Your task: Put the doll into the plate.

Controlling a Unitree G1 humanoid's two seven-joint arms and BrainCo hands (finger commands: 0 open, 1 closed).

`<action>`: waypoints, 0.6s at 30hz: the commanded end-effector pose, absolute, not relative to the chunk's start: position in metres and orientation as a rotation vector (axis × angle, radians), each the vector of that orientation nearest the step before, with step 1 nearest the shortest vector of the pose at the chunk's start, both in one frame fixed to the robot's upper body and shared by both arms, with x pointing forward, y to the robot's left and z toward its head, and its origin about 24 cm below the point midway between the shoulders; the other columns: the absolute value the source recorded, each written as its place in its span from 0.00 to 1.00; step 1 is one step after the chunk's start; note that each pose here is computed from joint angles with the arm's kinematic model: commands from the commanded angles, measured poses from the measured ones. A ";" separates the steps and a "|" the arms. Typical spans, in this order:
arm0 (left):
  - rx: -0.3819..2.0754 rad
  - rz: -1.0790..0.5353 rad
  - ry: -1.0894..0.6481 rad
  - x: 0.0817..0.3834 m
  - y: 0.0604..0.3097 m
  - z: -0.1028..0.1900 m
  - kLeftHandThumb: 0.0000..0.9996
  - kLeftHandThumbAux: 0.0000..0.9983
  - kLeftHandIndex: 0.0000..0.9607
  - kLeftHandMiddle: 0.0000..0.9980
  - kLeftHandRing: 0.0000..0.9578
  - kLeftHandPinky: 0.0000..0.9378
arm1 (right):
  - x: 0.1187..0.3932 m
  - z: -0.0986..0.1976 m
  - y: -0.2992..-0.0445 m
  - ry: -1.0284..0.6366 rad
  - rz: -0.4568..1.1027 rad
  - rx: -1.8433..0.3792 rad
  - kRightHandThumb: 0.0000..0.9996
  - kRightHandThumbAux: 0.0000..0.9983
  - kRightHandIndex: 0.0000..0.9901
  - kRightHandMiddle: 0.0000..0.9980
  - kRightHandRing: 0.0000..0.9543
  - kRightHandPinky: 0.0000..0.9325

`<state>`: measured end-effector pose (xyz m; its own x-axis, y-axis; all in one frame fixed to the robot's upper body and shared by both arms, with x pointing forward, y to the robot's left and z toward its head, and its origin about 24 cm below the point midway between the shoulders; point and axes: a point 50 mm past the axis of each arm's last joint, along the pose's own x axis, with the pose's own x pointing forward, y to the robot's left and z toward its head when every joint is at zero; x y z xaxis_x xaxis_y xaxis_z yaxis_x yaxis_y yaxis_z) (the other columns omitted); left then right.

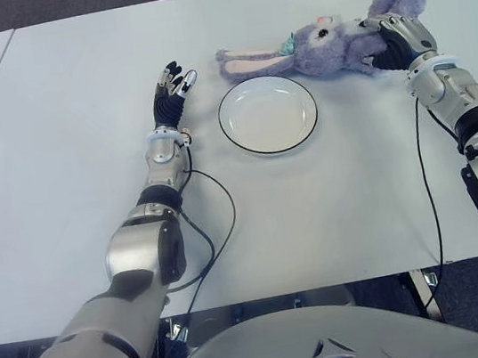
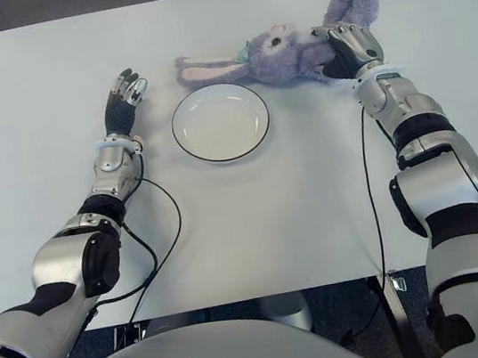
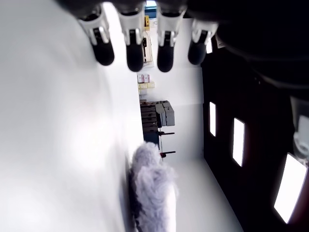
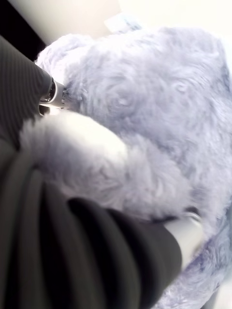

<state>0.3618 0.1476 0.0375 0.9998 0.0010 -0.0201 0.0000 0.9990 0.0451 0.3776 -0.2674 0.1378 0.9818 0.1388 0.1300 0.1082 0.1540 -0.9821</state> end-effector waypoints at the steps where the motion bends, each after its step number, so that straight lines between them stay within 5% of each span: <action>1: -0.008 0.002 0.551 0.281 0.142 -0.076 0.00 0.44 0.12 0.12 0.12 0.11 | 0.360 0.076 -0.254 -0.060 0.172 -1.365 0.69 0.72 0.44 0.80 0.83 0.88; 18: 0.012 0.014 0.551 0.282 0.148 -0.075 0.00 0.44 0.12 0.13 0.13 0.12 | 0.359 0.087 -0.257 -0.151 0.117 -1.279 0.70 0.72 0.44 0.83 0.86 0.86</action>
